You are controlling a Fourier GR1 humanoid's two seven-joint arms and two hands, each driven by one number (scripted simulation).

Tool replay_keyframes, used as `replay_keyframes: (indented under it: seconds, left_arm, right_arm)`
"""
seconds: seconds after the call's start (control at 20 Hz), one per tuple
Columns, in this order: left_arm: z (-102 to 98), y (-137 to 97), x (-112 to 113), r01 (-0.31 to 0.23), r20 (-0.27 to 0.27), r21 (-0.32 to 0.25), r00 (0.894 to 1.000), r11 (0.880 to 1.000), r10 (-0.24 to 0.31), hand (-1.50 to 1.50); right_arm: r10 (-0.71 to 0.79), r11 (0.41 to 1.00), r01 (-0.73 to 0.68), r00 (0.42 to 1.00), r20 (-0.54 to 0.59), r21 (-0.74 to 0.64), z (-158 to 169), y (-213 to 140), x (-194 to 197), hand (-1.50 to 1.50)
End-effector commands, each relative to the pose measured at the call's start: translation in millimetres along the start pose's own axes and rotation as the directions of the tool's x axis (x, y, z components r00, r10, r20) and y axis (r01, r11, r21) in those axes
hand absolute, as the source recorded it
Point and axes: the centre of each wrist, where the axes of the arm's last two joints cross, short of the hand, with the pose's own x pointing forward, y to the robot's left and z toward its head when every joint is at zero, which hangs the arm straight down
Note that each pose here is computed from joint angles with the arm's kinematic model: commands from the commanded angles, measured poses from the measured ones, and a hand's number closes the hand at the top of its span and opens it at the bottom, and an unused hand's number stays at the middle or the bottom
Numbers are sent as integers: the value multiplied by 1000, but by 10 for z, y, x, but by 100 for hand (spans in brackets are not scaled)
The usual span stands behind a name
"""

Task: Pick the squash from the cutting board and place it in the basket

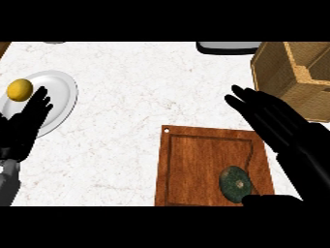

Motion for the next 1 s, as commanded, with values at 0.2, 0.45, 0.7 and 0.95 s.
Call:
replay_keyframes:
  seconds: [0.2,0.45,0.7,0.95]
  left_arm:
    - [-31,43,57,13,-5,-12,1000,1000,-13,0]
    - [-31,-53,116,7,16,-15,1000,1000,-7,0]
    - [16,-95,-103,0,13,2,1000,1000,0,0]
    - [-91,-29,-35,-5,3,-20,1000,1000,5,0]
  right_arm:
    - [153,952,-111,980,-130,287,84,-426,53,-150]
    - [94,937,-44,987,-130,347,75,-815,-102,-150]
    - [-47,930,87,992,-119,357,404,-1044,-183,-150]
    - [-152,955,176,981,-118,239,736,-1013,-355,-150]
